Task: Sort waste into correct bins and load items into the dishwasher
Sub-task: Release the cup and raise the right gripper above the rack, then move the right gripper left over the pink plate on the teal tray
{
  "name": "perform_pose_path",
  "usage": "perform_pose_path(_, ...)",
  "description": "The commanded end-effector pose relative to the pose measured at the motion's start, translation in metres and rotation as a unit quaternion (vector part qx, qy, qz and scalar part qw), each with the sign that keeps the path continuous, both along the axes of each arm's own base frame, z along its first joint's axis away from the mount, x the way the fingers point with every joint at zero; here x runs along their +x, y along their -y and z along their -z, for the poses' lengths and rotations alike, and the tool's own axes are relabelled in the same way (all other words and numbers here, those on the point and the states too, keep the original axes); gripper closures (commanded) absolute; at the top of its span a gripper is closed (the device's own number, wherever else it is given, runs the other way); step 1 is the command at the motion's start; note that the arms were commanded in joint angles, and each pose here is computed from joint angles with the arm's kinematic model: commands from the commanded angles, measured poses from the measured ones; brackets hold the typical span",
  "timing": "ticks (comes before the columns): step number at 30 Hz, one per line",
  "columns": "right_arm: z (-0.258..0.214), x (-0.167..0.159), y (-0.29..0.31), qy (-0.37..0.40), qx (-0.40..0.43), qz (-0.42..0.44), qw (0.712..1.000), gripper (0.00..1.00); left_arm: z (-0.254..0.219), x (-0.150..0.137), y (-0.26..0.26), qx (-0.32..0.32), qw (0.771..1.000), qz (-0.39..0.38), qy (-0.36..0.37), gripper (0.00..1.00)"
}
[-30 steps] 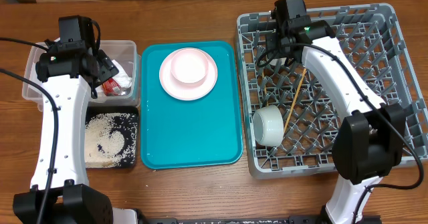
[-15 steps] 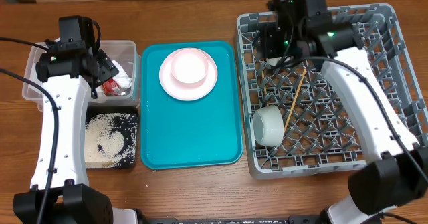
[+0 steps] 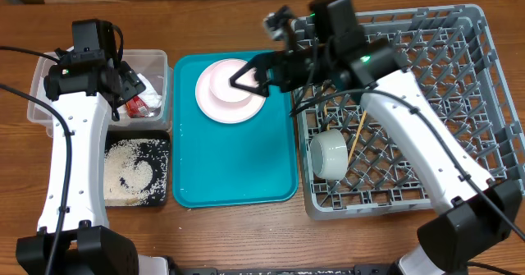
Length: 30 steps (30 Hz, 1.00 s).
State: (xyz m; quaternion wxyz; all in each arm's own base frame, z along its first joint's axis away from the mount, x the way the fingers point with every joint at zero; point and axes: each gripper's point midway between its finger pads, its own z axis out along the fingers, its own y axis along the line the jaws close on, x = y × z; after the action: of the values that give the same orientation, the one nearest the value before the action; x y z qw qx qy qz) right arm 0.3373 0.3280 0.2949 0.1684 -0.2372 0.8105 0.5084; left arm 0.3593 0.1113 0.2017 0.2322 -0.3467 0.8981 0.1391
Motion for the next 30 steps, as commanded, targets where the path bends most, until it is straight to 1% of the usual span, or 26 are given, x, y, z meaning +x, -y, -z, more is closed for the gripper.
perform_pose_path(1, 0.000, -0.004, -0.014, 0.013, -0.003, -0.005, 1.000, 0.00, -0.013, 0.002, -0.001, -0.002, 1.000, -0.007, 0.023, 0.00)
perform_pose_path(10, 0.021, -0.006, -0.041, 0.075, -0.085, 0.044, 0.993, 0.00, -0.013, 0.002, -0.001, -0.002, 1.000, -0.006, 0.023, 0.00)
perform_pose_path(14, 0.022, -0.008, -0.049, 0.095, -0.097, 0.051, 0.989, 0.00, -0.013, 0.003, -0.001, -0.002, 1.000, -0.006, 0.023, 0.00)
perform_pose_path(23, 0.026, -0.008, -0.052, 0.100, -0.105, 0.056, 0.988, 0.00, -0.013, 0.003, -0.001, -0.002, 1.000, -0.007, 0.023, 0.00)
perform_pose_path(30, 0.040, -0.003, -0.053, 0.093, -0.120, 0.060, 0.987, 0.00, -0.013, 0.002, -0.001, -0.002, 1.000, -0.007, 0.023, 0.00)
